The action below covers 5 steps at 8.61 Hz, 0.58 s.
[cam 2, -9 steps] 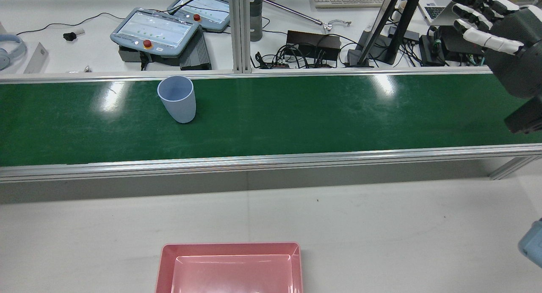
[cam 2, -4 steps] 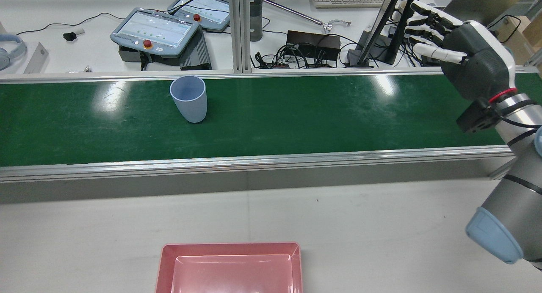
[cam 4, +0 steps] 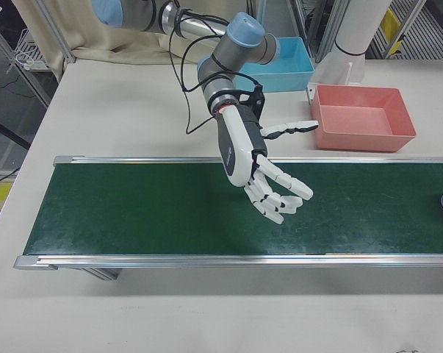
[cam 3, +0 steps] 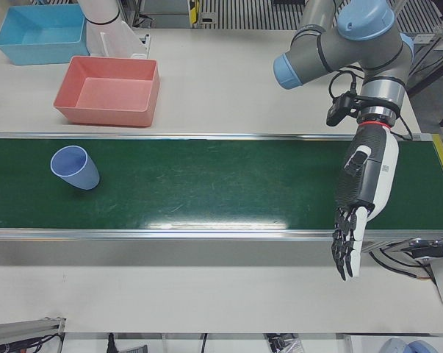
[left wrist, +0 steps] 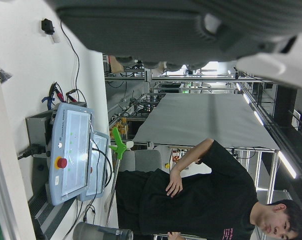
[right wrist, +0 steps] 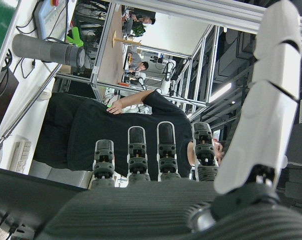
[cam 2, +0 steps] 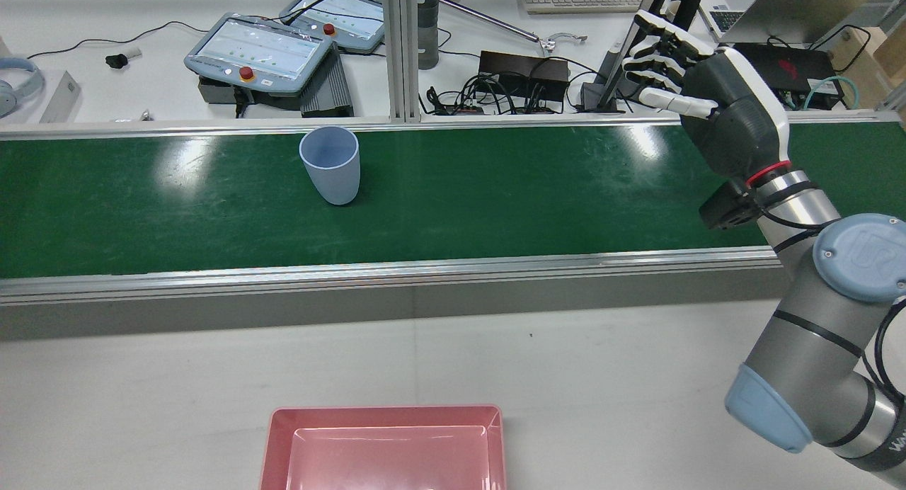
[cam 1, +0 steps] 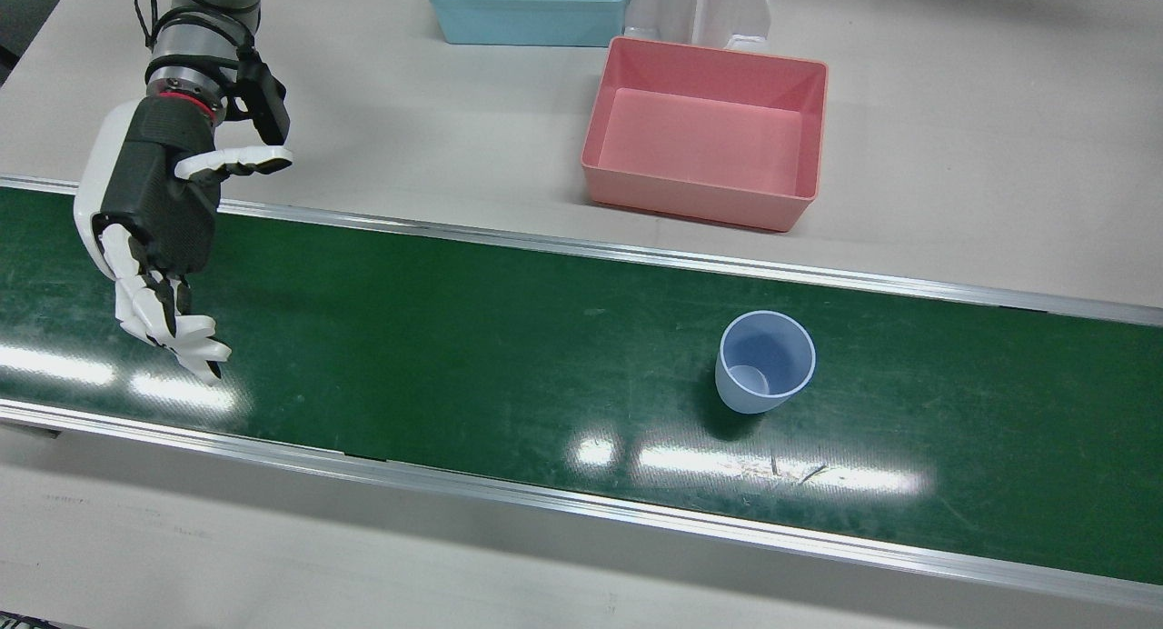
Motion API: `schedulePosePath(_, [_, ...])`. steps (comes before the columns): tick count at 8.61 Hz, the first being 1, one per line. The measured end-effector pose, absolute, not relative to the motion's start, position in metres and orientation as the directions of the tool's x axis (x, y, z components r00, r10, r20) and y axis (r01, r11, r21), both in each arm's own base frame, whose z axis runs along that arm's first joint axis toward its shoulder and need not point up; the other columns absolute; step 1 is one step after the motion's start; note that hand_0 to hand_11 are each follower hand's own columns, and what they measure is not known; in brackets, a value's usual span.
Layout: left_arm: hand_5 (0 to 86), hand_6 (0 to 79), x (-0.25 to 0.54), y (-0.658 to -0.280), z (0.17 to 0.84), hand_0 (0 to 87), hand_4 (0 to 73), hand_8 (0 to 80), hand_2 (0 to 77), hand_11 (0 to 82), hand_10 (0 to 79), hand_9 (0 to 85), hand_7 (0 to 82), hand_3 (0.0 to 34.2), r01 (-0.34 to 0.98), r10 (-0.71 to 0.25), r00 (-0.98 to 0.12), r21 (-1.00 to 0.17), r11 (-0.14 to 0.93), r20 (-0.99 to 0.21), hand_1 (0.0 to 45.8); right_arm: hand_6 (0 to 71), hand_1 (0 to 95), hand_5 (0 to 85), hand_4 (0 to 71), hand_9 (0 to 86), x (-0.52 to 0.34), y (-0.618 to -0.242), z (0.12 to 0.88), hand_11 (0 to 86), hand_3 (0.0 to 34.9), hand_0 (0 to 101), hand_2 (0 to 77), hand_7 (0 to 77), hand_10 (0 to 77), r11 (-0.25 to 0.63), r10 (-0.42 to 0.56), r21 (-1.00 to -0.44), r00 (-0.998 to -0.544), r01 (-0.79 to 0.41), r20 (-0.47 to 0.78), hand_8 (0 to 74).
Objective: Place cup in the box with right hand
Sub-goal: 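Lower the right hand toward the belt beside the light blue cup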
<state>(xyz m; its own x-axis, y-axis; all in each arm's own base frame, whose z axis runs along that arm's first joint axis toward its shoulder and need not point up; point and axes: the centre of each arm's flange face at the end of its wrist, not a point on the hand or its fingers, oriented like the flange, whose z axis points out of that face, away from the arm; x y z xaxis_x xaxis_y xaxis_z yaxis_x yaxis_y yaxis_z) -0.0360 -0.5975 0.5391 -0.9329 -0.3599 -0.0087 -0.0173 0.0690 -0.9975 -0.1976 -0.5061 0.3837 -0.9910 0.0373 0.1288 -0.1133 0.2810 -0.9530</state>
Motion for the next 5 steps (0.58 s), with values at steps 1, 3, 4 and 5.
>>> schedulePosePath(1, [0.0, 0.0, -0.036, -0.598, 0.539, 0.0, 0.0, 0.0, 0.5, 0.0, 0.0, 0.0, 0.0, 0.0, -0.017, -0.36, -0.933, -0.997, 0.069, -0.009, 0.5, 13.1, 14.7, 7.6, 0.5, 33.8, -0.208, -0.505, 0.377, 20.2, 10.9, 47, 8.7, 49.1, 13.1, 0.291, 0.04, -0.951, -0.992, -0.104, 0.12, 18.5])
schedulePosePath(3, [0.0, 0.0, -0.036, -0.598, 0.539, 0.0, 0.0, 0.0, 0.5, 0.0, 0.0, 0.0, 0.0, 0.0, -0.017, -0.36, -0.933, -0.997, 0.07, -0.009, 0.5, 13.1, 13.6, 6.5, 0.5, 33.8, -0.221, -0.499, 0.376, 20.2, 10.9, 46, 9.8, 53.5, 13.1, 0.287, 0.048, -0.952, -0.991, -0.107, 0.126, 18.5])
schedulePosePath(4, [0.0, 0.0, -0.036, -0.597, 0.538, 0.0, 0.0, 0.0, 0.5, 0.0, 0.0, 0.0, 0.0, 0.0, -0.017, -0.36, -0.933, -0.997, 0.071, -0.01, 0.5, 14.2, 10.9, 6.5, 0.5, 36.0, -0.222, -0.497, 0.381, 19.1, 10.9, 45, 9.8, 59.5, 13.1, 0.278, 0.05, -0.953, -0.989, -0.117, 0.136, 18.5])
schedulePosePath(5, [0.0, 0.0, -0.036, -0.597, 0.538, 0.0, 0.0, 0.0, 0.5, 0.0, 0.0, 0.0, 0.0, 0.0, -0.017, -0.36, -0.933, -0.997, 0.071, -0.01, 0.5, 14.2, 10.4, 4.9, 0.5, 36.0, -0.223, -0.497, 0.384, 16.9, 11.0, 41, 9.8, 61.1, 10.9, 0.269, 0.049, -0.955, -0.988, -0.126, 0.144, 16.9])
